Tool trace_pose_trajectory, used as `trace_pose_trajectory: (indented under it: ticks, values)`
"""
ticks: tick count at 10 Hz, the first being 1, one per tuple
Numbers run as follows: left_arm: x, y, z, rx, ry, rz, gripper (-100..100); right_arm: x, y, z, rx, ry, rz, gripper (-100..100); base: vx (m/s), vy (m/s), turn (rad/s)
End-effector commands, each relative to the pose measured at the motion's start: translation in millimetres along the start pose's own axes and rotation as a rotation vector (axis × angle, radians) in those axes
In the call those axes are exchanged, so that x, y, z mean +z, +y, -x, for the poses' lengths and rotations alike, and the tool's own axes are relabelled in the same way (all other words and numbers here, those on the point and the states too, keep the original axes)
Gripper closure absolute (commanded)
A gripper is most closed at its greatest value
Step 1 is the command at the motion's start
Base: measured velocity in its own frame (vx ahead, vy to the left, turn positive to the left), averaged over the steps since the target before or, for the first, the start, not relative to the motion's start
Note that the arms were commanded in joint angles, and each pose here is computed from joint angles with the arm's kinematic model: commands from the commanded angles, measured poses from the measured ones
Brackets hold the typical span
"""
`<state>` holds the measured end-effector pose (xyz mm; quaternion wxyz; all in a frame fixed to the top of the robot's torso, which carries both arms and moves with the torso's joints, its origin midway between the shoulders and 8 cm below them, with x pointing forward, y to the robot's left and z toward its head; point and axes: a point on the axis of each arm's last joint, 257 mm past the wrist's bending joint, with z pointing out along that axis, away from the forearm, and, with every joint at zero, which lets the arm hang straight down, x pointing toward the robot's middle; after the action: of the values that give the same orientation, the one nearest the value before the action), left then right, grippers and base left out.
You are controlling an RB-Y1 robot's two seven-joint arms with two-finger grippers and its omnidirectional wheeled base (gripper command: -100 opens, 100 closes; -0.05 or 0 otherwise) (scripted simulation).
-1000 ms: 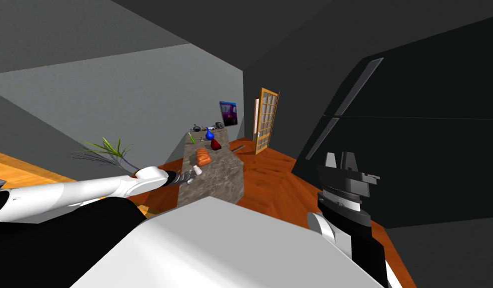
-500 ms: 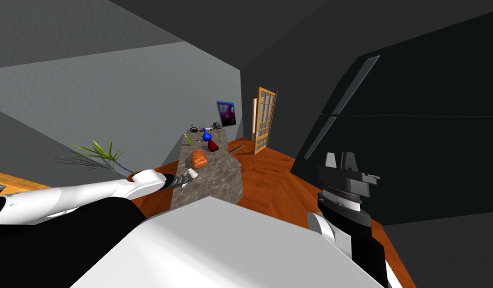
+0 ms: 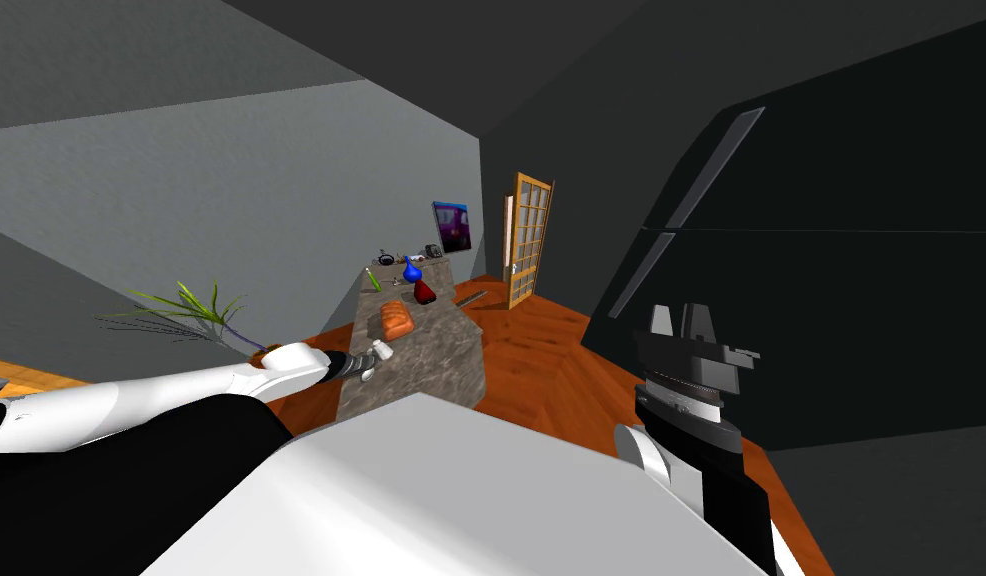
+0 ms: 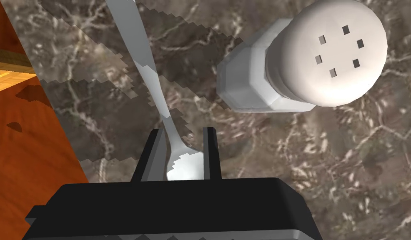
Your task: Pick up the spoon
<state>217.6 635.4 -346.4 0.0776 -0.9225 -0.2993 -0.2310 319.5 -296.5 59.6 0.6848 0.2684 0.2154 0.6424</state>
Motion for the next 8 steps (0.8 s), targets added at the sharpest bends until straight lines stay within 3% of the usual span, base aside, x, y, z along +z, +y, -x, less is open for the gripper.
trace_pose_trajectory:
  ticks: [1,2,3,4,6,7,8]
  values:
    - [0.0,0.0,0.0,0.0,0.0,0.0,100,0.0,0.0,0.0,0.0,0.0,0.0,0,0.0,0.0,0.0]
    - [0.0,-0.1,0.1,0.0,0.0,0.0,100,0.0,0.0,0.0,0.0,0.0,0.0,0,0.0,0.0,0.0]
    - [0.0,-0.1,0.1,0.0,0.0,0.0,0,0.0,0.0,0.0,0.0,0.0,0.0,0,0.0,0.0,0.0]
    - [-5.4,6.6,-8.8,0.006,-0.001,0.004,100,0.0,0.0,0.0,0.0,0.0,0.0,0,-0.03,-0.019,0.082]
    - [-12.3,16.6,-19.9,0.016,0.0,0.008,100,0.0,0.0,0.0,0.0,0.0,0.0,0,-0.063,-0.023,0.059]
    - [-9.7,14.0,-16.1,0.015,0.001,0.008,100,0.0,0.0,0.0,0.0,0.0,0.0,0,-0.03,-0.006,0.003]
    - [-10.1,14.9,-16.7,0.014,0.001,0.008,0,0.0,0.0,0.0,0.0,0.0,0.0,0,-0.005,-0.002,0.001]
